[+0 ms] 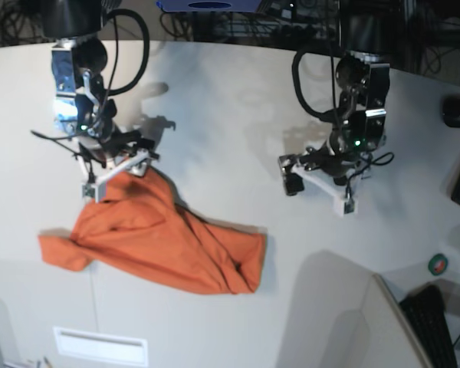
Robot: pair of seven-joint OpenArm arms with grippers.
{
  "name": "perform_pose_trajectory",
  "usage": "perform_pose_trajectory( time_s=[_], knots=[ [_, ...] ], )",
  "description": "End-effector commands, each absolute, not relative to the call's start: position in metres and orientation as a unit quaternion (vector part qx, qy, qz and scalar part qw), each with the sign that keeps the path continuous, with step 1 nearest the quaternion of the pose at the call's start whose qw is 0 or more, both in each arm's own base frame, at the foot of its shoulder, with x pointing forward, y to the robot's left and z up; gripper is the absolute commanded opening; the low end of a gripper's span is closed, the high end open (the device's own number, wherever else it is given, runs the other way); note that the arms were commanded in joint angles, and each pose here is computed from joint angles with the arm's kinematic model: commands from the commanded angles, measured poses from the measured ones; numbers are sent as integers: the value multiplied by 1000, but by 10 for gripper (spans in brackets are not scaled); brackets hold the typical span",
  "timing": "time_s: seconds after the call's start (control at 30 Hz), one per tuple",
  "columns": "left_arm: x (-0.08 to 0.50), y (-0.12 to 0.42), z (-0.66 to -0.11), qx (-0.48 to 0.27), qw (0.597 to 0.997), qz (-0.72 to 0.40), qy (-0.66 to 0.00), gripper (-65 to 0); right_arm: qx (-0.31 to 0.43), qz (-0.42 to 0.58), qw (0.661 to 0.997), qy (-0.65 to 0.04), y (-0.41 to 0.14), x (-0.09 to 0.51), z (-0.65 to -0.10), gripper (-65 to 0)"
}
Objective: Layout the t-shirt on the table in an organized manner, then fold the t-shirt properly
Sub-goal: 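Regrasp the t-shirt edges with both grippers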
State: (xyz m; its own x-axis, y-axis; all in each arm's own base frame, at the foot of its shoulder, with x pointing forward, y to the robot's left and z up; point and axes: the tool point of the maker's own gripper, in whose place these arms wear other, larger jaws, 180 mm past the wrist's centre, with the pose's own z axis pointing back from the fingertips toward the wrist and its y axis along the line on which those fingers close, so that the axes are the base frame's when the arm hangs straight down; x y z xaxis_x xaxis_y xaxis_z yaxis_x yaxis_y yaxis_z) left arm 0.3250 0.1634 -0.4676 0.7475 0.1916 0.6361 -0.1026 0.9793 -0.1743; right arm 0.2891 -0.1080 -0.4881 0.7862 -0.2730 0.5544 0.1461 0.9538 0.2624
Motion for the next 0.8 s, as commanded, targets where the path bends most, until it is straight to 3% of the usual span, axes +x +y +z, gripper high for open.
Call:
perform_pose_trajectory(
  time_s=[0.0, 0.23, 0.37, 0.6, 0.67, 0.73, 0.77],
  knots=[
    [351, 155, -451, -72, 922, 70, -375, 0, 113, -112, 935, -318, -102, 299, -482, -224],
    [419, 108, -447, -101, 927, 53, -359, 0, 114, -119, 947, -275, -96, 289, -509, -227],
    [445, 89, -446, -88, 918, 8, -386, 0, 116, -120, 949, -269, -93, 285, -512, -234],
    [449, 74, -472, -70, 924, -22, -376, -21, 114, -120, 951, -262, -94, 281, -517, -444],
    [449, 71, -471, -72, 923, -23, -378, -146, 112, -123, 950, -263, -97, 281, -517, -533],
    [450, 66, -467, -79, 920, -21, -383, -390, 112, -124, 950, -263, -98, 281, -517, -650],
    [450, 67, -466, -79, 919, -22, -386, -523, 111, -124, 950, -263, -99, 281, -517, -650]
  ],
)
